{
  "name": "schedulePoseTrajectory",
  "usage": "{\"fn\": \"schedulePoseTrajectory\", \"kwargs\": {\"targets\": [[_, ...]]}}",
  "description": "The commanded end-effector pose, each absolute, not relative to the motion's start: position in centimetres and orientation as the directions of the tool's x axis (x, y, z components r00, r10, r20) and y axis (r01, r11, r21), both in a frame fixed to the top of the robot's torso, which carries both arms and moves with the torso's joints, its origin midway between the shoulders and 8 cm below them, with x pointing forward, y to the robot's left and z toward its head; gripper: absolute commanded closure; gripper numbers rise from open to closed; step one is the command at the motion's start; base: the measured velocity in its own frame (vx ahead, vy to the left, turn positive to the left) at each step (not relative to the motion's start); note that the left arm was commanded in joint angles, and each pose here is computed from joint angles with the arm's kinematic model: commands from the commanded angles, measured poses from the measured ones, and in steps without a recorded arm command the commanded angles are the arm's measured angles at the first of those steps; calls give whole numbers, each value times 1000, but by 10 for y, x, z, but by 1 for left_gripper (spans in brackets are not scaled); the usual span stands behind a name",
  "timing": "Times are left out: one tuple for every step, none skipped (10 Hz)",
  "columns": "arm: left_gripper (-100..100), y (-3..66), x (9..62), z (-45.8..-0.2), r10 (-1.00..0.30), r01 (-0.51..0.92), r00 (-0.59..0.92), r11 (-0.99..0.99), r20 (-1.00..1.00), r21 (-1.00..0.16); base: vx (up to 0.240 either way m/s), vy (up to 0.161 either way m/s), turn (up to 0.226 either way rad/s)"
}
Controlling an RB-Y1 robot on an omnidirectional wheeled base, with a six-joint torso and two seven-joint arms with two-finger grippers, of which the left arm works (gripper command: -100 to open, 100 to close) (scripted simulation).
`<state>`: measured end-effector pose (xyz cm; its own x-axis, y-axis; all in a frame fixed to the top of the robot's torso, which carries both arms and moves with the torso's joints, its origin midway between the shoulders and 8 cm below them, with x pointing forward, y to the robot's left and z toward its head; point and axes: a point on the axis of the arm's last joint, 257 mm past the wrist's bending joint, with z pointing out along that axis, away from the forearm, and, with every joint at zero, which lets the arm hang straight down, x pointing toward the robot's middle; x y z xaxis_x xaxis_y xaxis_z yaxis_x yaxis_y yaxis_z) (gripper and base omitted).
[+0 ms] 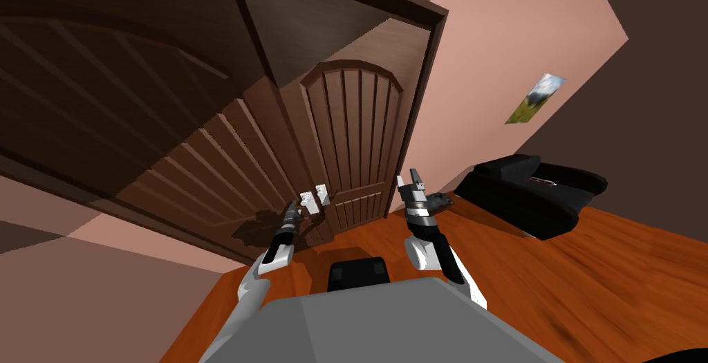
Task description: Pull the door open
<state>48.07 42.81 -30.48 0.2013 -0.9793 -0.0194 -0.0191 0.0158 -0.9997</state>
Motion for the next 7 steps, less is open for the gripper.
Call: {"fn": "schedulePoseTrajectory", "kwargs": {"targets": [[-100, 428, 481, -305, -979, -19, 201, 16, -19, -1000, 106, -52, -38], [100, 428, 481, -305, -979, -19, 201, 16, -19, -1000, -12, 6, 39], [100, 428, 481, -305, -979, -19, 201, 16, -19, -1000, -30, 25, 1], [100, 428, 481, -305, -979, -19, 201, 16, -19, -1000, -36, 19, -6], [100, 428, 481, -305, -979, -19, 201, 16, -19, -1000, -29, 11, 4], [100, 428, 481, -305, -979, -19, 201, 16, -19, -1000, -17, 3, 3], [100, 428, 481, -305, -979, -19, 201, 16, -19, -1000, 0, 0, 0]]}}
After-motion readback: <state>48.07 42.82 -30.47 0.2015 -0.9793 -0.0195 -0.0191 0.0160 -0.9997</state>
